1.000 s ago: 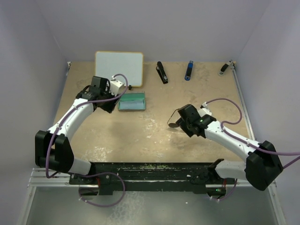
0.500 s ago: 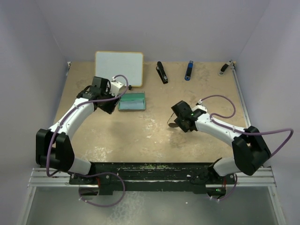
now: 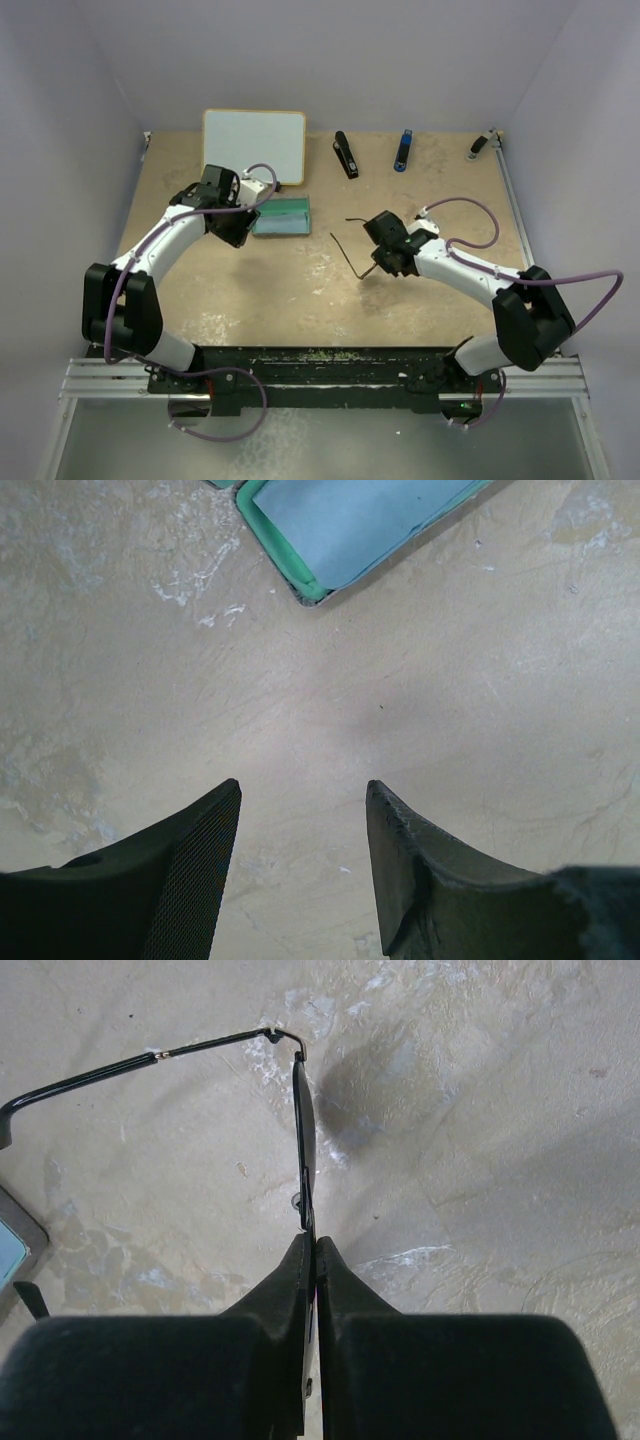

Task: Organize the sunglasses
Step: Pick up the sunglasses from the center of the board.

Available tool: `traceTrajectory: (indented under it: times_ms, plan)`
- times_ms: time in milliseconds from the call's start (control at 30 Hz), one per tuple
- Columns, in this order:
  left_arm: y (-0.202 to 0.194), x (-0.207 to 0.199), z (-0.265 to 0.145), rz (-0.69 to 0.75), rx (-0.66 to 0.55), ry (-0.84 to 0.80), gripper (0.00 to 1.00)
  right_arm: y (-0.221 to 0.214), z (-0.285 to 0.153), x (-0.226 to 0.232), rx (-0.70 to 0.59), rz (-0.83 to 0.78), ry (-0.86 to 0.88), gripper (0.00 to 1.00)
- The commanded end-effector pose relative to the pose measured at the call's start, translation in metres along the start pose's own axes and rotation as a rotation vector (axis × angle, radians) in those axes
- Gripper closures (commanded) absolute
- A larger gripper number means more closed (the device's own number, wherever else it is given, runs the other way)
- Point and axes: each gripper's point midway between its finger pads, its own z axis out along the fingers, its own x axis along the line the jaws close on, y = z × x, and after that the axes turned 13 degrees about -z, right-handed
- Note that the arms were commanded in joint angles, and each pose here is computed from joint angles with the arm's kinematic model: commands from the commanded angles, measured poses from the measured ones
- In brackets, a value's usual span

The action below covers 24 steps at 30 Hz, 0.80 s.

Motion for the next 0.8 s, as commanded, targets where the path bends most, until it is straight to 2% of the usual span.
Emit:
traceTrajectory:
  times_ms: [0, 167, 333, 400, 500, 633, 767]
  plan:
    - [0.014, -0.014, -0.013, -0.023, -0.042, -0.077, 0.43, 0.02, -0.009, 0.01, -0.063, -0.013, 0.036, 1.0]
    - [0.015, -0.043, -0.039, 0.021, -0.083, -0.23, 0.44, 0.02, -0.019, 0.04, -0.07, -0.045, 0.19, 1.0]
    - [0.028, -0.078, -0.085, 0.125, -0.22, -0.421, 0.46, 0.013, -0.047, 0.086, -0.078, -0.107, 0.319, 1.0]
    - [0.033, -0.094, -0.098, 0.151, -0.27, -0.514, 0.53, 0.008, -0.058, 0.109, -0.076, -0.14, 0.35, 1.0]
    - [0.035, -0.112, -0.105, 0.167, -0.283, -0.625, 0.71, -0.004, -0.063, 0.134, -0.062, -0.19, 0.372, 1.0]
    - [0.024, -0.132, -0.094, 0.197, -0.192, -0.694, 0.94, -0.01, -0.065, 0.155, -0.047, -0.198, 0.413, 1.0]
    - [0.003, -0.151, -0.071, 0.238, -0.066, -0.711, 0.97, -0.003, -0.072, 0.169, -0.058, -0.197, 0.441, 1.0]
